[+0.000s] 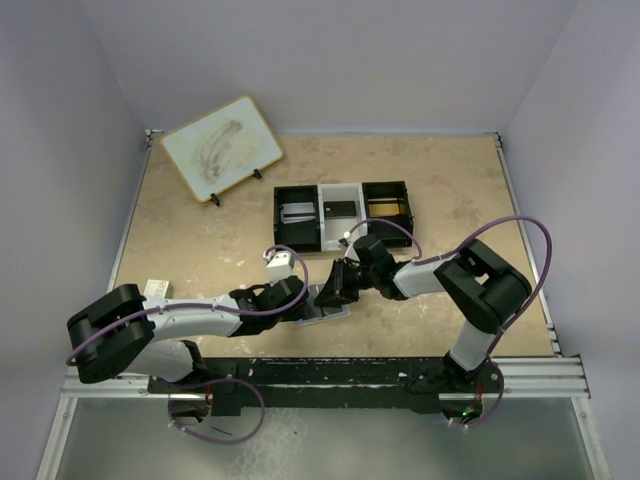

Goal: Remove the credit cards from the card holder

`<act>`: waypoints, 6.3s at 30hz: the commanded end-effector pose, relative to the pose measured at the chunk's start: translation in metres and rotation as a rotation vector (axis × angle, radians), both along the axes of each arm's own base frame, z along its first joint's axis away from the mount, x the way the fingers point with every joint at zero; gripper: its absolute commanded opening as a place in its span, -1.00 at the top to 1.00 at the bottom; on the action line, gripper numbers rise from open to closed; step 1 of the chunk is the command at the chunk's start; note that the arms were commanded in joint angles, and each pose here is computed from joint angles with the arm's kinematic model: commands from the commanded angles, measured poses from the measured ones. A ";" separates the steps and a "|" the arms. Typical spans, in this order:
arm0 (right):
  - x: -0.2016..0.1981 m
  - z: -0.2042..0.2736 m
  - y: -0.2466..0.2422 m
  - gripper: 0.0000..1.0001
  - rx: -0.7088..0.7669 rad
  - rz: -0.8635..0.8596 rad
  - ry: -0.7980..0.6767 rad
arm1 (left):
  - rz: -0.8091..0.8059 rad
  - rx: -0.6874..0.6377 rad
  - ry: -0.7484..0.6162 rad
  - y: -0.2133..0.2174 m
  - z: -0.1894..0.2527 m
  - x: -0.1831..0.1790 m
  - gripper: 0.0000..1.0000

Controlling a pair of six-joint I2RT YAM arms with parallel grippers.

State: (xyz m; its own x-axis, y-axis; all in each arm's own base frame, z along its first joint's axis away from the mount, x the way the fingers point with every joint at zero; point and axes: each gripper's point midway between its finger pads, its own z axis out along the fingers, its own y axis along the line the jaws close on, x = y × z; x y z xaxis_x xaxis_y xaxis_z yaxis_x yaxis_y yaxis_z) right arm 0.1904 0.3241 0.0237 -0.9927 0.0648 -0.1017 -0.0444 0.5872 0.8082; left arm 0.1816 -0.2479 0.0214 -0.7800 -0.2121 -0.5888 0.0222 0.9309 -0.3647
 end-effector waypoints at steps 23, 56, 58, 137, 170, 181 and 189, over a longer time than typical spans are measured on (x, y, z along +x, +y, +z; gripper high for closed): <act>0.002 0.024 -0.009 1.00 0.109 -0.019 -0.005 | 0.007 0.207 0.092 0.038 -0.034 -0.016 0.76; -0.001 0.021 -0.027 1.00 0.070 -0.029 -0.038 | 0.008 0.218 0.090 0.040 -0.036 -0.016 0.78; -0.002 0.014 -0.029 1.00 0.045 -0.029 -0.022 | 0.008 0.212 0.087 0.039 -0.035 -0.015 0.78; 0.009 0.013 -0.052 1.00 0.057 -0.050 -0.050 | -0.087 0.071 -0.063 -0.012 0.040 0.012 0.40; 0.026 0.017 -0.041 0.76 0.070 -0.118 -0.049 | -0.041 0.083 0.041 -0.011 -0.025 0.002 0.96; 0.016 0.018 -0.017 0.69 0.097 -0.076 -0.031 | -0.040 0.085 0.058 -0.008 -0.031 -0.003 1.00; 0.008 0.017 -0.026 0.71 0.080 -0.088 -0.027 | -0.030 0.093 0.055 -0.006 -0.030 -0.002 1.00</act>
State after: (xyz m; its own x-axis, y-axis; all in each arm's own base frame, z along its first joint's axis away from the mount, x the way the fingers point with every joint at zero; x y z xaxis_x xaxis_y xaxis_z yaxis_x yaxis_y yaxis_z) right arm 0.1963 0.2985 0.0311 -0.9856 0.1421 -0.0916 -0.0006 0.5384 0.8427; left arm 0.1971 -0.2782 0.0195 -0.7734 -0.1947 -0.6032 0.0586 0.9256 -0.3738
